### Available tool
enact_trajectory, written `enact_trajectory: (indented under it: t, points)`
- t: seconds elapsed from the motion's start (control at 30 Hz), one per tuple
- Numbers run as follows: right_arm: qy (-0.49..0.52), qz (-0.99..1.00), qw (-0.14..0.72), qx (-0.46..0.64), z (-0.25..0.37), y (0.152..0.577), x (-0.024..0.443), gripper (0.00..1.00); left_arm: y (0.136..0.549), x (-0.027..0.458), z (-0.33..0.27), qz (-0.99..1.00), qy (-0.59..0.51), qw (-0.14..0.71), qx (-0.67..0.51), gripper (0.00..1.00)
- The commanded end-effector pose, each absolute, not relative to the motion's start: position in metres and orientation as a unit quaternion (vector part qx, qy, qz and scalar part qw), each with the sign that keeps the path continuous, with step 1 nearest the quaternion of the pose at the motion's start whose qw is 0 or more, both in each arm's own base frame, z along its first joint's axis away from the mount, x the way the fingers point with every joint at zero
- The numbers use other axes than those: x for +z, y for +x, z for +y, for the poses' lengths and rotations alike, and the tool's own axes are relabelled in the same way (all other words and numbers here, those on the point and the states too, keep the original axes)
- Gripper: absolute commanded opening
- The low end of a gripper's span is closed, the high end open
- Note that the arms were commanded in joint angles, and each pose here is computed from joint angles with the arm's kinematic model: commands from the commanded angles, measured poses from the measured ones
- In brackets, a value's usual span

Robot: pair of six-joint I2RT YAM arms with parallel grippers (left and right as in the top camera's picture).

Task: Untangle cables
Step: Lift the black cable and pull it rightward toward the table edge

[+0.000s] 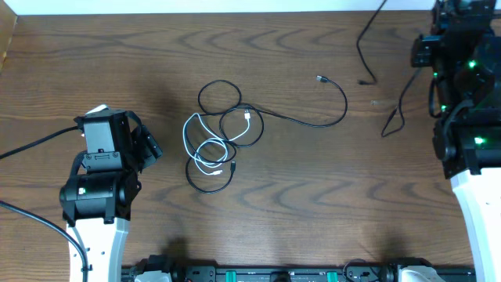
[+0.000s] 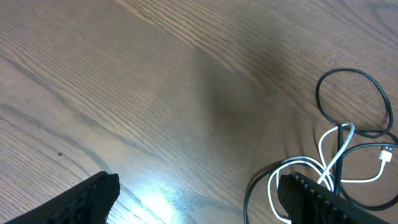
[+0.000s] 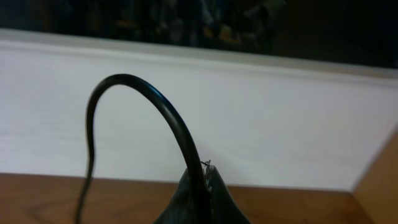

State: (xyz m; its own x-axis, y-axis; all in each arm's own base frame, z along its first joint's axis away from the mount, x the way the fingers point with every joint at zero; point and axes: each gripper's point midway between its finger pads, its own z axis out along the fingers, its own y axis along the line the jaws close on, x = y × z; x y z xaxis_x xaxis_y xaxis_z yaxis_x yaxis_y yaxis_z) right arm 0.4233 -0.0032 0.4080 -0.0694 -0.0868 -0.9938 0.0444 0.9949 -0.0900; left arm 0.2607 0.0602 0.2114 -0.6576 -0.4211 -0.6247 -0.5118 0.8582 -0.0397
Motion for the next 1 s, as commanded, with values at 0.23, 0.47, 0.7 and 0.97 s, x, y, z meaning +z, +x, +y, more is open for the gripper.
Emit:
enact_trajectory:
  t: [0.23, 0.47, 0.7, 0.97]
  points:
    - [0.037, 0.765, 0.635, -0.101, -0.066, 0.415, 0.384, 0.01, 0.26, 0.214, 0.063, 0.904, -0.263, 0.328, 0.074, 0.86]
    - [0.071, 0.787, 0.601, -0.117, -0.097, 0.405, 0.364, 0.01, 0.26, 0.214, 0.063, 0.904, -0.263, 0.328, 0.074, 0.86]
    - [0.088, 0.799, 0.581, -0.129, -0.113, 0.397, 0.354, 0.01, 0.26, 0.214, 0.063, 0.904, -0.263, 0.328, 0.074, 0.86]
    - [0.137, 0.799, 0.559, -0.175, -0.154, 0.385, 0.346, 0.01, 0.26, 0.214, 0.063, 0.904, -0.263, 0.328, 0.074, 0.86]
